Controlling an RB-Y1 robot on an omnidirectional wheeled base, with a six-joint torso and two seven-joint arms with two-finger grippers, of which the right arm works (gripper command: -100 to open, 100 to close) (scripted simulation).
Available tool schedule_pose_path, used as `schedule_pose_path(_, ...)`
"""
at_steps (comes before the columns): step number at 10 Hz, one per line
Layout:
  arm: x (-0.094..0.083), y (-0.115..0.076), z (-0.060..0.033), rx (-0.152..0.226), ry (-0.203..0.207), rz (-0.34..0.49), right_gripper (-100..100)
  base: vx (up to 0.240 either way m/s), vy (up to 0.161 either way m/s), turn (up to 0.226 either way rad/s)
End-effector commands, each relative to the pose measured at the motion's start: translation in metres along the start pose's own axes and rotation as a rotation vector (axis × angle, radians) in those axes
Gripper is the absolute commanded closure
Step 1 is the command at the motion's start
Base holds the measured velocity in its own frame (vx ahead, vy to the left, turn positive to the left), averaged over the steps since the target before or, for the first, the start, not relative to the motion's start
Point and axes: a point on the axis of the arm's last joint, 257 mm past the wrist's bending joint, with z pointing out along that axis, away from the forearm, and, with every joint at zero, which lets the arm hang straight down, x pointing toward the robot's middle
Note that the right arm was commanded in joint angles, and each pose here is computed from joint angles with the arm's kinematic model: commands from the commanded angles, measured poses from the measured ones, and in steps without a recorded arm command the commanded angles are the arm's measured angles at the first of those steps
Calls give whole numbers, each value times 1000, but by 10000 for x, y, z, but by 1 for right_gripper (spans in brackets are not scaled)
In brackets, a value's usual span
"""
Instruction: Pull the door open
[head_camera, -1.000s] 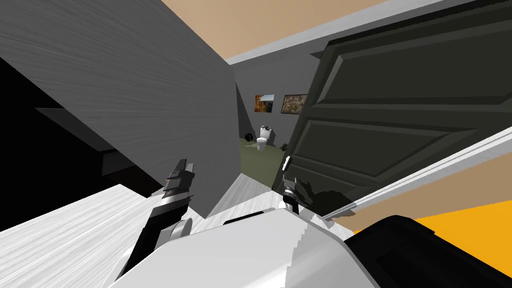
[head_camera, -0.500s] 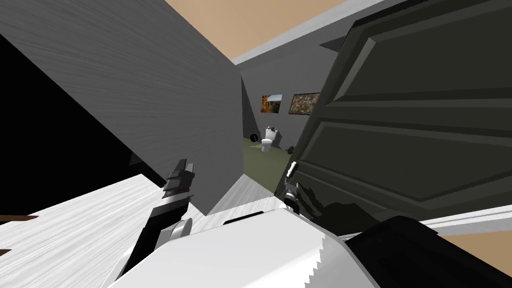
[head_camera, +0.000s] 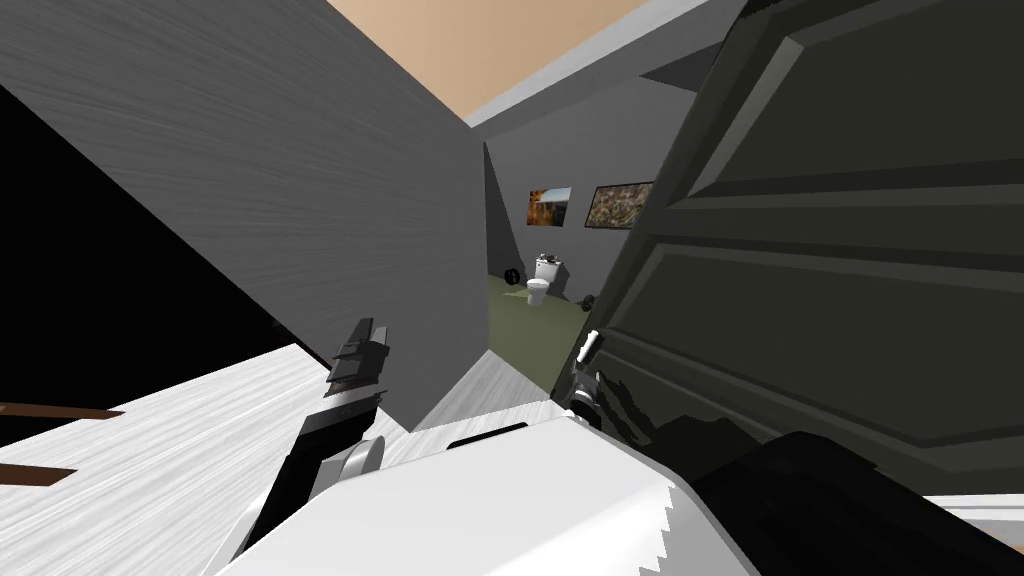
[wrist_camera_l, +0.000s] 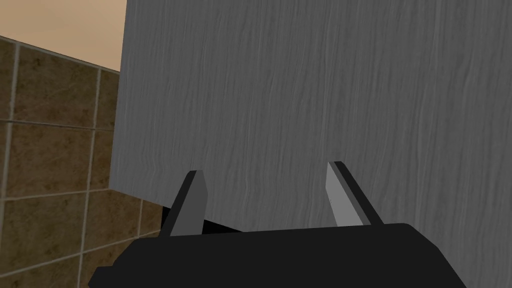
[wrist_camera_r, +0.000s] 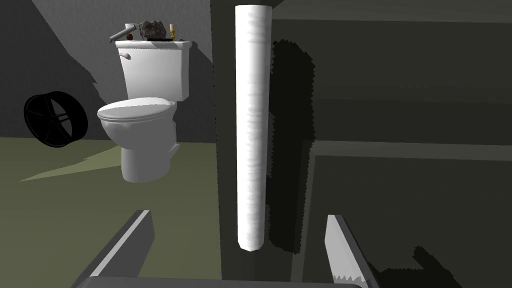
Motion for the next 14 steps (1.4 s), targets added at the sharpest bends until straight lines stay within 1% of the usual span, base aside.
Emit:
schedule_pose_path(1,-9,65,14,3,0,3,-100,185,17,-17)
schedule_pose_path(2,-14,134,29,6,1,3,-100,193,21,-25)
schedule_pose_path(4,-20,212,45,9,1,3,-100,140,1,-17)
schedule_pose_path(5,-26,295,62,12,0,3,-100,130,-30,-30)
schedule_pose_path(7,-32,376,77,16,-1,3,-100,107,-45,-19)
schedule_pose_path(8,-38,454,91,19,-2,4,-100,139,-69,-27)
schedule_pose_path(10,-45,550,107,22,-5,4,-100,132,-81,-17)
schedule_pose_path(11,-48,594,114,23,-7,4,-100,128,-118,-16)
schedule_pose_path(12,-48,559,102,22,-5,3,-100,56,-56,7)
schedule_pose_path(13,-48,559,102,22,-5,3,100,-6,7,-2)
schedule_pose_path(14,-48,559,102,22,-5,3,100,-26,6,-54)
